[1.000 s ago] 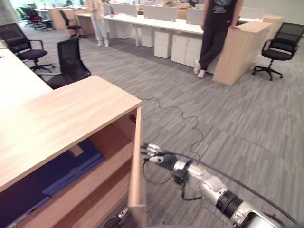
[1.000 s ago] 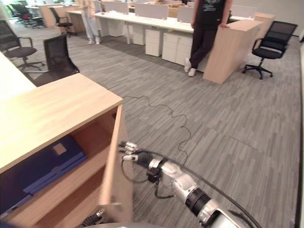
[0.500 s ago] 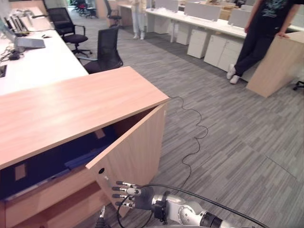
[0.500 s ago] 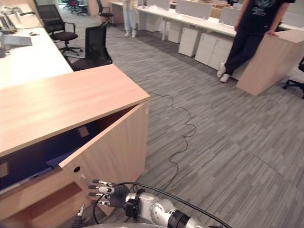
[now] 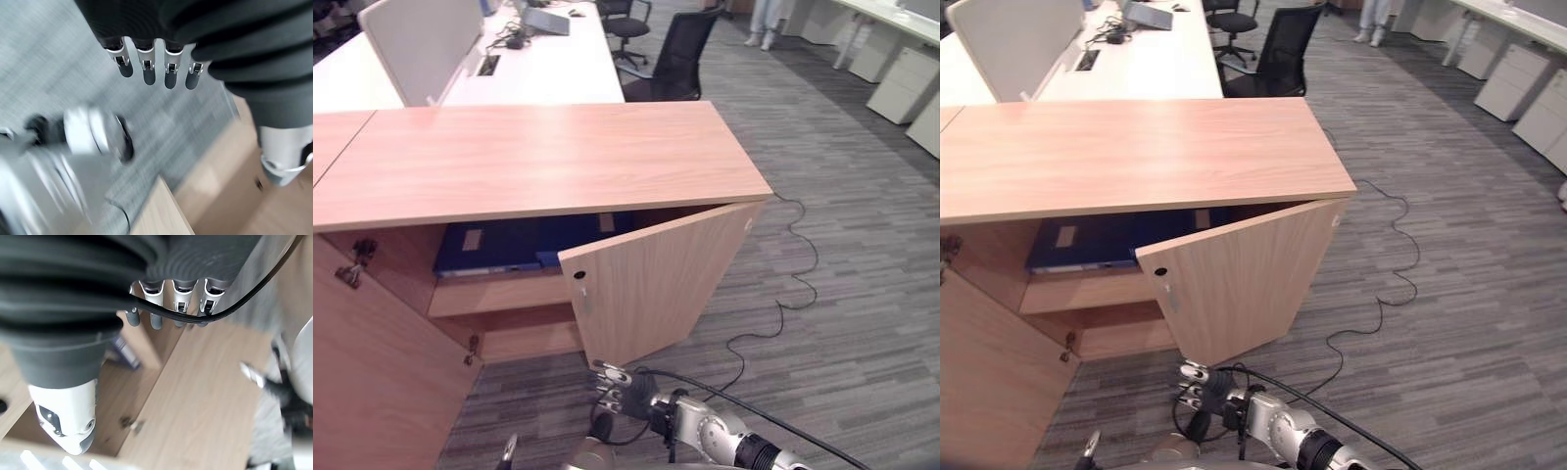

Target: Put the empty folder in the office cabinet

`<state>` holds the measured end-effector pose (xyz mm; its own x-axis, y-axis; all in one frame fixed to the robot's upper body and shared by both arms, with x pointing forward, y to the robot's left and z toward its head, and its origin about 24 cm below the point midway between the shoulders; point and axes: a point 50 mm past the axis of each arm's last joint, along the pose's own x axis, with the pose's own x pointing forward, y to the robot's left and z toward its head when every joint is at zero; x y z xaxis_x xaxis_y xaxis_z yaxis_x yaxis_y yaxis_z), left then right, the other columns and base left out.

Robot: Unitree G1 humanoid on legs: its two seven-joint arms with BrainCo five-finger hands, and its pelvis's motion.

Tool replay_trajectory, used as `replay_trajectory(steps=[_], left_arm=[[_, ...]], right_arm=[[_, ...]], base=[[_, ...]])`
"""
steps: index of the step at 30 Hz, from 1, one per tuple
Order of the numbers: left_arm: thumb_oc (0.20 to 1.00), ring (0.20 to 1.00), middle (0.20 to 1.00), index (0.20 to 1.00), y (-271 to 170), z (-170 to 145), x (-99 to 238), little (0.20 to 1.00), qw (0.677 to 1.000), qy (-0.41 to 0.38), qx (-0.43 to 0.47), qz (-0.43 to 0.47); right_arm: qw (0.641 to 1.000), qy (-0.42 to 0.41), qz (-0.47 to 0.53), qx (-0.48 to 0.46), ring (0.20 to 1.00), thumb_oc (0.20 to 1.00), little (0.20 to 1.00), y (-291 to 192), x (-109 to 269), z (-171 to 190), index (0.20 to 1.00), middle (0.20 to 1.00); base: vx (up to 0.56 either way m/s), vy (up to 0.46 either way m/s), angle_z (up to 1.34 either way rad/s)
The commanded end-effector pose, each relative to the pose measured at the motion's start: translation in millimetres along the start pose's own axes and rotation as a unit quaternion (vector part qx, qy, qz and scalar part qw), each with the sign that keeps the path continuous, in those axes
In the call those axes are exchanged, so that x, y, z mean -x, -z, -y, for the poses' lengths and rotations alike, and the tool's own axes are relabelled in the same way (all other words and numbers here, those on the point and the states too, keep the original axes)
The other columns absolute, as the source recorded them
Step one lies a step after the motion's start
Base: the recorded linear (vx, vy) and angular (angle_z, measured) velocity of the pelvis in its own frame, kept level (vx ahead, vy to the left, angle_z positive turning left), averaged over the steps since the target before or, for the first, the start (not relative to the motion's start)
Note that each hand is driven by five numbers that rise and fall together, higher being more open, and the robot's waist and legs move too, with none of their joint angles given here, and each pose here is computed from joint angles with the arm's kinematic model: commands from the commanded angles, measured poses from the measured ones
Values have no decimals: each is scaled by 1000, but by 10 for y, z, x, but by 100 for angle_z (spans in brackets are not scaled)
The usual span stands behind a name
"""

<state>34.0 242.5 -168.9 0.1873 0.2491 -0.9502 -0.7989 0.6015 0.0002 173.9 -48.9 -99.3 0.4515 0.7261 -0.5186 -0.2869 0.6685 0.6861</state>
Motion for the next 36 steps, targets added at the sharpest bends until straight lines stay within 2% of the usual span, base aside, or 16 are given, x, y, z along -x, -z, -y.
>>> replay_trajectory(steps=[1,5,9,15,23,29,30,33,36], left_arm=[[1000,1000,1000,1000,-99,317,-27,1000,999,47,-4,10],[1000,1000,1000,1000,-35,603,-12,1000,995,88,-34,11],[1000,1000,1000,1000,97,545,-8,1000,995,80,-55,-14],[1000,1000,1000,1000,124,329,-13,1000,995,50,-76,-31],[1000,1000,1000,1000,90,296,-14,1000,991,61,-114,-28],[1000,1000,1000,1000,-179,555,-17,1000,978,107,-174,31],[1000,1000,1000,1000,-179,557,-17,1000,978,107,-174,31],[1000,1000,1000,1000,-223,871,9,1000,970,154,-184,38],[1000,1000,1000,1000,-237,889,13,1000,973,159,-163,41]], right_arm=[[999,15,16,25,1000,1000,1000,-4,-81,-48,1000,1000],[983,174,6,60,1000,1000,1000,-13,179,533,1000,1000],[948,319,-12,12,1000,1000,1000,152,553,992,1000,1000],[883,464,-66,-19,1000,1000,1000,438,1098,1366,1000,1000],[846,524,-80,-51,1000,1000,1000,535,1454,1534,1000,1000],[822,555,-56,-115,1000,1000,1000,660,1709,1607,1000,1000],[822,555,-55,-115,1000,1000,1000,658,1710,1608,1000,1000],[819,556,-60,-129,1000,1000,1000,687,1672,1584,1000,1000],[824,550,-55,-127,1000,1000,1000,691,1622,1563,1000,1000]], base=[[-76,-23,0],[-118,33,24],[22,70,17],[108,104,30],[24,125,28],[-46,16,100],[-28,-86,123],[31,-304,83],[-8,-309,64]])
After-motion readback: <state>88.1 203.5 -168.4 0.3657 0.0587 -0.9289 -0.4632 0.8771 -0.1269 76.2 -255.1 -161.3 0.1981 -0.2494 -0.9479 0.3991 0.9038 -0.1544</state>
